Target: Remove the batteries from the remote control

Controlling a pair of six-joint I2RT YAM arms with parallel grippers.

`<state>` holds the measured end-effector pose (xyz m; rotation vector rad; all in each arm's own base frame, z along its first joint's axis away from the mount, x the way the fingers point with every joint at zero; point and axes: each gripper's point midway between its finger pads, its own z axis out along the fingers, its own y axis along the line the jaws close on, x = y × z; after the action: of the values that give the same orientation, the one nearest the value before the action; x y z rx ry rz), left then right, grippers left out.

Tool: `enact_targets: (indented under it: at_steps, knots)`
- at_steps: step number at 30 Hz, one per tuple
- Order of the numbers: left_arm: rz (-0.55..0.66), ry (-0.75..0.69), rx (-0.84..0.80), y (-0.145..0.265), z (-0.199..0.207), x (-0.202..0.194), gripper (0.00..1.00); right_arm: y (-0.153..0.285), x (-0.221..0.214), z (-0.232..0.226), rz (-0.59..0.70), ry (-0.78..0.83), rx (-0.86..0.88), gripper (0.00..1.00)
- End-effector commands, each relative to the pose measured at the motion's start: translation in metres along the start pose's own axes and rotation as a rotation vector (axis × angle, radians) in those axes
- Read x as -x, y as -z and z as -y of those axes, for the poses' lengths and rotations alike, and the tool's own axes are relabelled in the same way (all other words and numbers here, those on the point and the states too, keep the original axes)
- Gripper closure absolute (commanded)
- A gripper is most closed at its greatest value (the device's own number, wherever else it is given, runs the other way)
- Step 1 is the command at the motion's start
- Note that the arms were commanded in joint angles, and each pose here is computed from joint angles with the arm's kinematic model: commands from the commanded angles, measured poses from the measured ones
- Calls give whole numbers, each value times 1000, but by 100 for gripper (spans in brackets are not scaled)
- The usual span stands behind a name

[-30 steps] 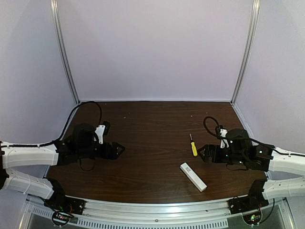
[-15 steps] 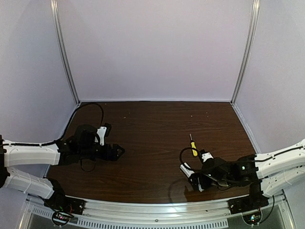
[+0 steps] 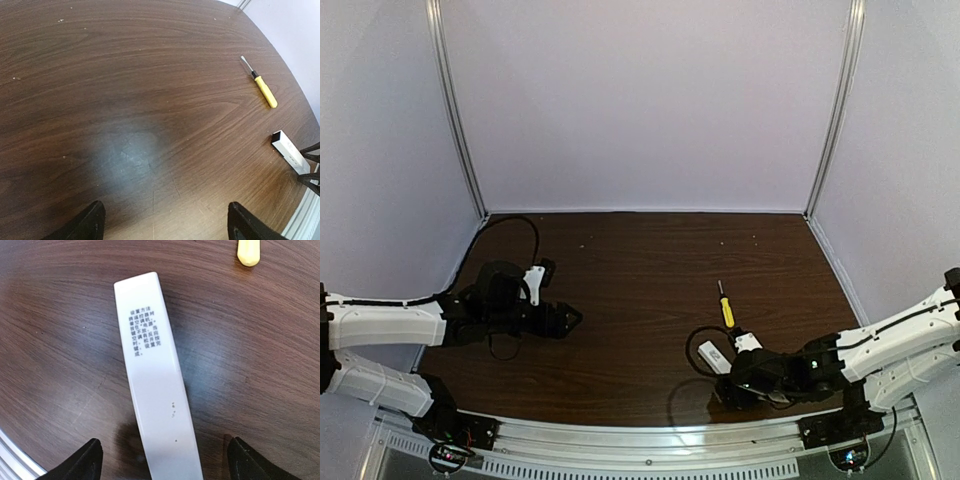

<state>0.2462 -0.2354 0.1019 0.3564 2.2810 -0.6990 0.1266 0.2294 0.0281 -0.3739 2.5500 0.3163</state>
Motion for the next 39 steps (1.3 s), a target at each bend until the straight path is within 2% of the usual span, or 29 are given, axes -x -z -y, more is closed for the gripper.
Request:
enact_targets:
  at_steps: [1,3,6,15,26,30,39]
  knots:
    - [33,-25,-41,2,13,14,14,-3,0,1,22,1,-22,16]
    - [34,-27,-43,2,13,14,15,-5,-1,2,20,4,-28,20]
    - [30,-29,-51,1,14,13,15,-6,-1,2,22,2,-28,31]
    - [28,-32,-57,0,15,13,15,-11,-5,1,17,12,-27,47]
    - [23,-32,-68,-1,17,12,16,-14,-5,-2,20,29,-16,71]
    - [23,-34,-76,-1,18,12,16,-12,2,-9,36,45,-1,78]
    - [26,-42,-124,1,27,13,17,-4,25,-36,87,131,63,83]
